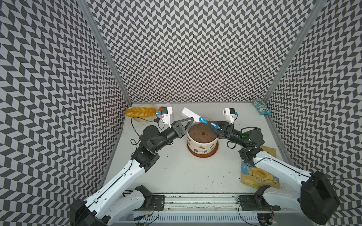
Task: Scrub the dried mud off the ceramic pot
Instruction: Pick up the brush from the center of the board.
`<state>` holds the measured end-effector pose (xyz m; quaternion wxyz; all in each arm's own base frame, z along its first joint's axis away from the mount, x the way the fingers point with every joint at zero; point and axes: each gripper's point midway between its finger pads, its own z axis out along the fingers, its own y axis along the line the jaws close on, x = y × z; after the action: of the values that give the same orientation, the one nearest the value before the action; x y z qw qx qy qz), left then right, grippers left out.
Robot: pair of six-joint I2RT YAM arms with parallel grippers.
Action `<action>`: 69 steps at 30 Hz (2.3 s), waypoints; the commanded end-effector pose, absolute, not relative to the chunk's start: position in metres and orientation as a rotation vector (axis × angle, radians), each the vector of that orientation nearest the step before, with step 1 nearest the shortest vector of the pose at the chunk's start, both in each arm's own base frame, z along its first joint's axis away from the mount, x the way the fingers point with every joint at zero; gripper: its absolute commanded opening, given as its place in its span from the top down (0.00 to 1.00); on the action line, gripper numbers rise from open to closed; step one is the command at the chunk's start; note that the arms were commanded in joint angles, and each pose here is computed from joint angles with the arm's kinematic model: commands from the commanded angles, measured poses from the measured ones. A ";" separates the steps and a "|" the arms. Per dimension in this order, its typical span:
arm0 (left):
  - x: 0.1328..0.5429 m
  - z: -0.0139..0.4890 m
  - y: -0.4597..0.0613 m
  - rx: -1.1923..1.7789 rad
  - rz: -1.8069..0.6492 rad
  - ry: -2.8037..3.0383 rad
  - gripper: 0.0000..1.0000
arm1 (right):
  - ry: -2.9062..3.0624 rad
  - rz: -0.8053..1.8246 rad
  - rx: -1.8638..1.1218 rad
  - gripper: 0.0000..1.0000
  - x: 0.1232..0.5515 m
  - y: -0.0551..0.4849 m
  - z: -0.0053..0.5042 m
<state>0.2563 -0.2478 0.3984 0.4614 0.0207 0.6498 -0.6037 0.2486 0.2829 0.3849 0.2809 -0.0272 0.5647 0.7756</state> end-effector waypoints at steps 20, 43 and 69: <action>0.242 0.410 -0.251 0.160 -1.505 1.521 0.63 | 1.434 2.005 -0.150 1.00 0.246 0.272 0.394; 0.270 0.393 -0.247 -0.020 -1.413 1.689 0.08 | 1.404 1.208 -0.634 1.00 0.251 0.276 0.412; 0.296 0.340 -0.209 -0.262 -0.987 2.016 0.04 | 1.541 0.756 -0.790 1.00 0.260 0.257 0.360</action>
<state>0.3001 -0.2093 0.3200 0.4152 -0.1116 0.8177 -0.3828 0.2635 0.2608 0.3452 0.5598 -0.3294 0.6830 0.3342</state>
